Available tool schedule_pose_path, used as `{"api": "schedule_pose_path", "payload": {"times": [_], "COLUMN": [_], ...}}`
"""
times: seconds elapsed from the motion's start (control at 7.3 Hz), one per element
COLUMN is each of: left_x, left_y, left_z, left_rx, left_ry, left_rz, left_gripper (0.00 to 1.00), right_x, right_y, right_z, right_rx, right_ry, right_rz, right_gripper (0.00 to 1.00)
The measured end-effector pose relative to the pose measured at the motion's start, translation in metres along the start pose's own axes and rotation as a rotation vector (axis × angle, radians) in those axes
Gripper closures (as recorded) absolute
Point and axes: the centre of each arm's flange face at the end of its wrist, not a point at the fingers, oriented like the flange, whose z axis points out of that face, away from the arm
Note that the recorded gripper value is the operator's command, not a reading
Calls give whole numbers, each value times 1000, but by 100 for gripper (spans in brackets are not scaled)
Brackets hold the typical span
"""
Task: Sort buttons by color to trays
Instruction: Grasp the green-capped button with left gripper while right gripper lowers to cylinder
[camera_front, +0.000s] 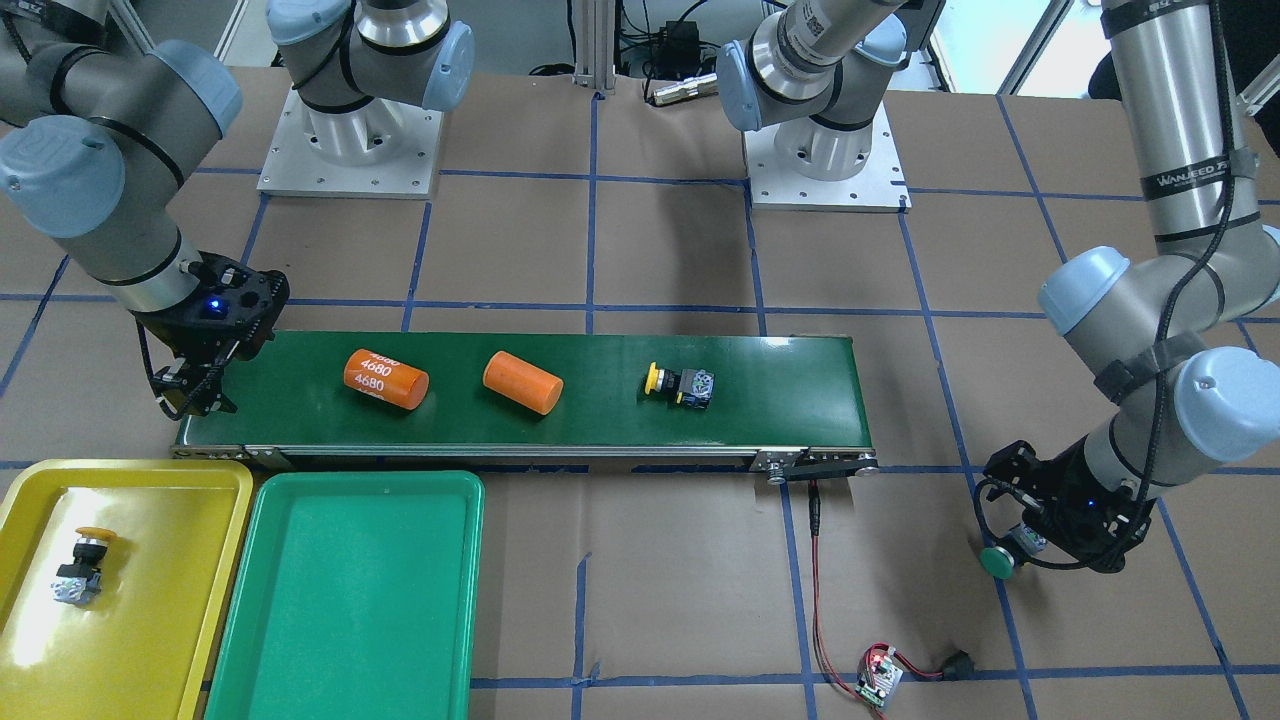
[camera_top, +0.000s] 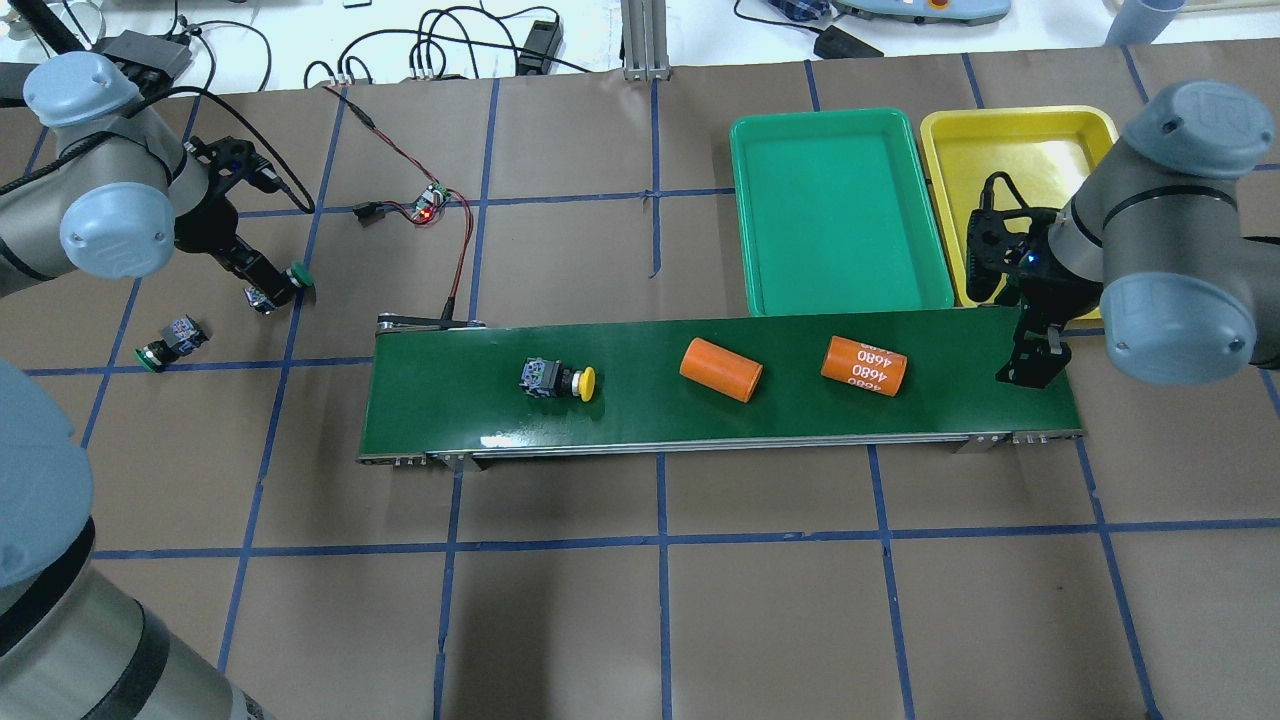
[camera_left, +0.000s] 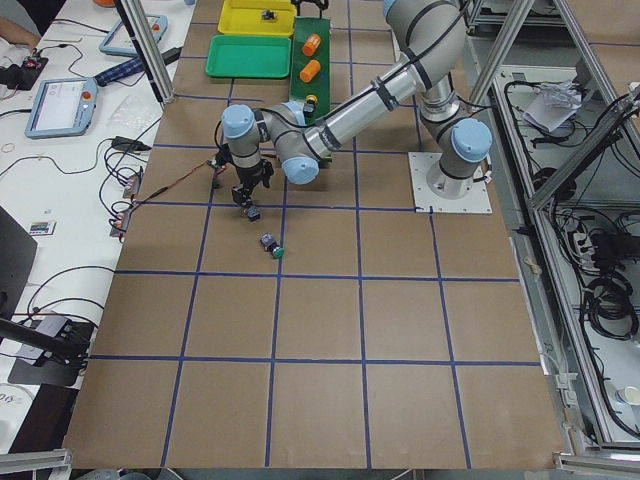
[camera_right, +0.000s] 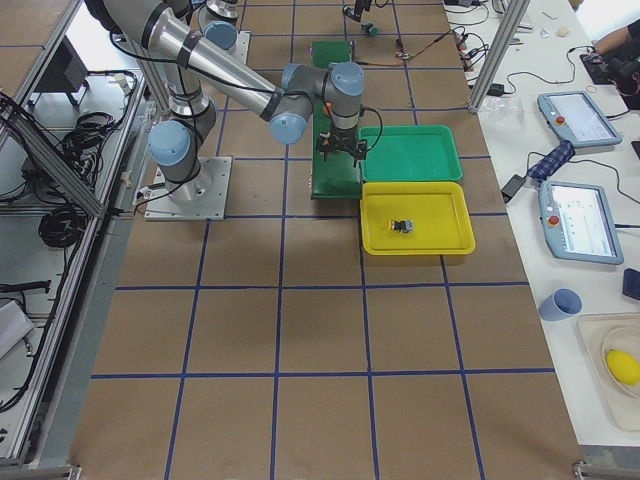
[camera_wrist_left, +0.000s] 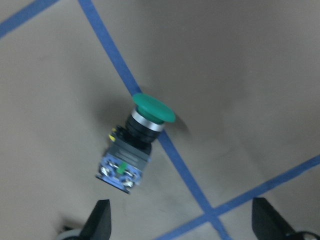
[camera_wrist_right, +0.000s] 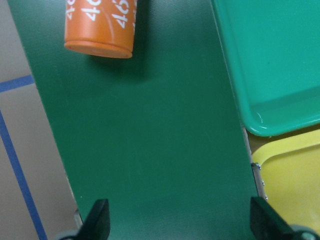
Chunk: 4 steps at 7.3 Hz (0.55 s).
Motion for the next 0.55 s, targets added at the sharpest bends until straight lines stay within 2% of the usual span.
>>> {"api": "schedule_pose_path", "payload": {"times": [0.14,0.41,0.55], "left_x": [-10,-19,-18], "left_y": [2,6,6], "left_z": [13,34,41], "left_rx": [14,46,63], "left_ry": [-22,-23,-7], "left_rz": [100,186,191], "left_gripper": [0,2,27], "right_x": [-2,-6,-9], "right_y": [-3,-16,-20], "right_z": [3,7,8], "right_rx": [-1,-16,-24], "right_ry": [-5,-17,-25], "right_rz": [-19,-58,-69], "right_gripper": [0,0,0]}}
